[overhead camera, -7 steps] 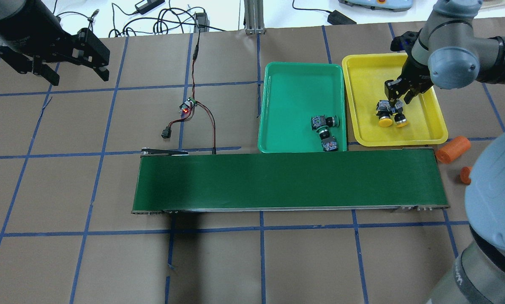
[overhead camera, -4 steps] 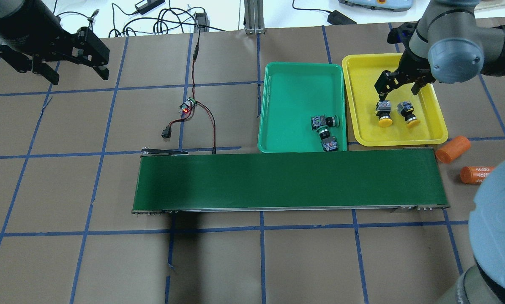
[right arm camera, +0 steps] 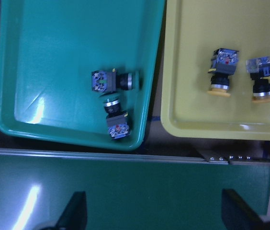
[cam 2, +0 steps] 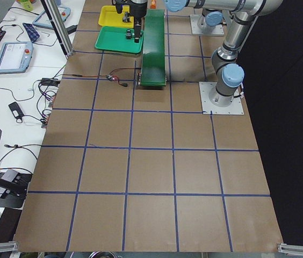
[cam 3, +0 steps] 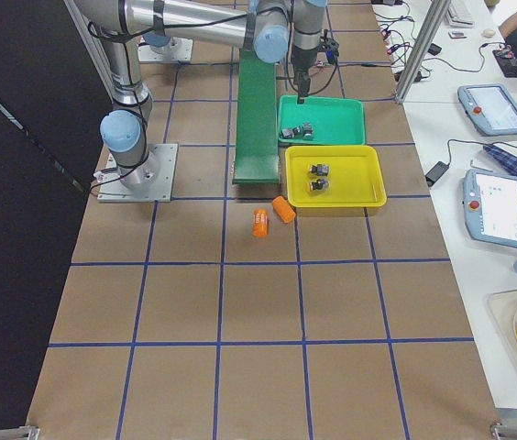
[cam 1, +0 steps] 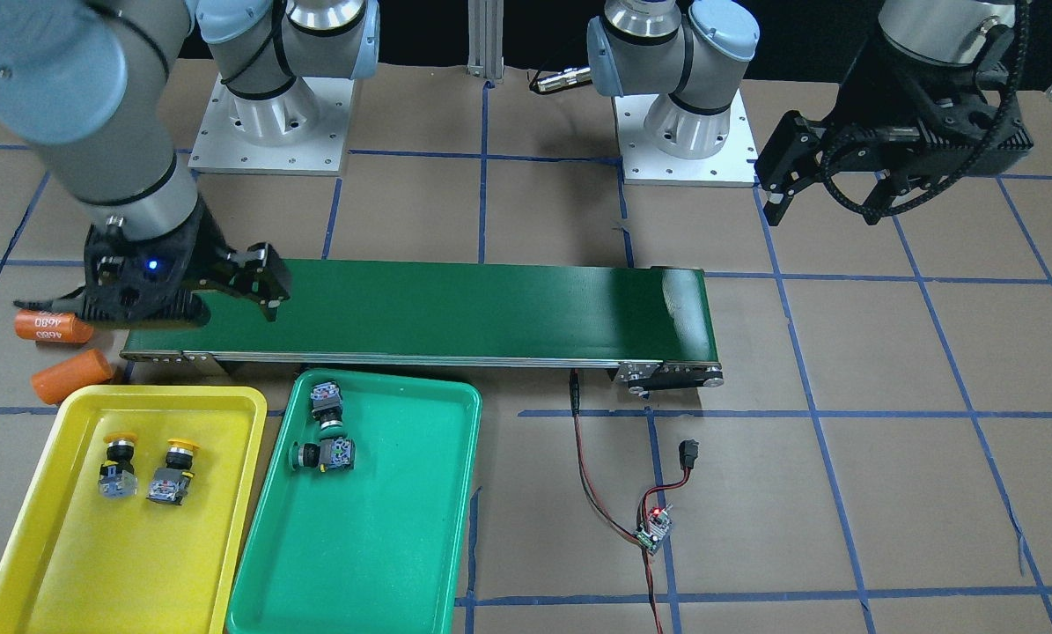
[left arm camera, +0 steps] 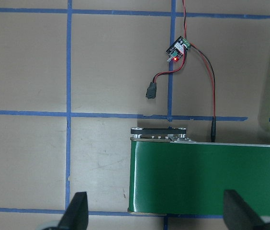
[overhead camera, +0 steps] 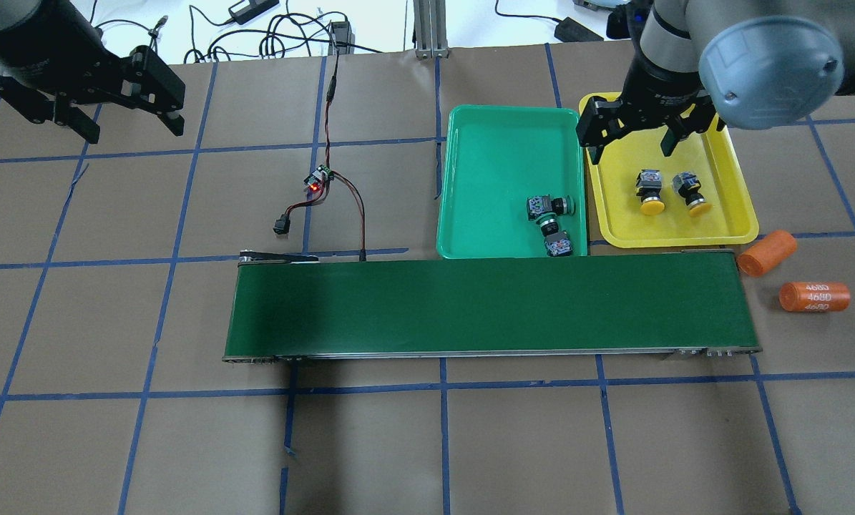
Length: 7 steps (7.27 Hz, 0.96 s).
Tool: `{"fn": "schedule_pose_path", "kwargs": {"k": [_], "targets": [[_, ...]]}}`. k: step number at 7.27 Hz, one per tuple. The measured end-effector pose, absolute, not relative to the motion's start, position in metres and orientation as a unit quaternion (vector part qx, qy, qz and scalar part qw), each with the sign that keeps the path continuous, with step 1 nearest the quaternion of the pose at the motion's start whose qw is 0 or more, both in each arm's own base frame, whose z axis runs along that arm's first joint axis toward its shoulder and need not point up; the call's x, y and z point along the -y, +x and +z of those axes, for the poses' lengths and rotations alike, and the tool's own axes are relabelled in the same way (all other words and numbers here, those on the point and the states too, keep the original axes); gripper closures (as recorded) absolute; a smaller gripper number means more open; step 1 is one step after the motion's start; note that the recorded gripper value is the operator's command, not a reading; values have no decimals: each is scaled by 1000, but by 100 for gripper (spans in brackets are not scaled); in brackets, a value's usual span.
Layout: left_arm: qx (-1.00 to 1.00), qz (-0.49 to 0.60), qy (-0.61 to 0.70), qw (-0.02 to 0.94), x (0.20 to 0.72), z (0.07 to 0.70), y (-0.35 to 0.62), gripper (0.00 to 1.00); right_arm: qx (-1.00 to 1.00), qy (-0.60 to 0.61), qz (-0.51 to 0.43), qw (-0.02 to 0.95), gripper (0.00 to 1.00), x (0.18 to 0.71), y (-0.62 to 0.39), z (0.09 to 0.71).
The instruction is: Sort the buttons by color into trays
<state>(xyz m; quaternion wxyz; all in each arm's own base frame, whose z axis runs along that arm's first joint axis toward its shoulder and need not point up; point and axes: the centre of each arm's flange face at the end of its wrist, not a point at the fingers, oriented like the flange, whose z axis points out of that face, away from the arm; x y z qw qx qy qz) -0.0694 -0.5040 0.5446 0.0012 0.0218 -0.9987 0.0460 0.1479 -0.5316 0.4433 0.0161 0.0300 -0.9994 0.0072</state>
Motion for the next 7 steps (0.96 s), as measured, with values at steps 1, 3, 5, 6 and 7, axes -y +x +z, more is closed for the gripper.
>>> {"fn": "schedule_pose_path", "kwargs": {"k": [1,3,5,6,7], "targets": [[999,46,22,1,504,545,-69,0,999,31,16,15,0,503,169,471],[999,46,22,1,504,544,-69,0,1000,16,12,11,0,466,185,508],[999,46,22,1,504,544,-69,0,1000,10,-2,9,0,456,187,520],[999,46,22,1,504,544,-69,0,1000,10,-5,8,0,455,187,521],[999,46,22,1,504,544,-69,0,1000,9,-6,7,0,455,187,522]]}}
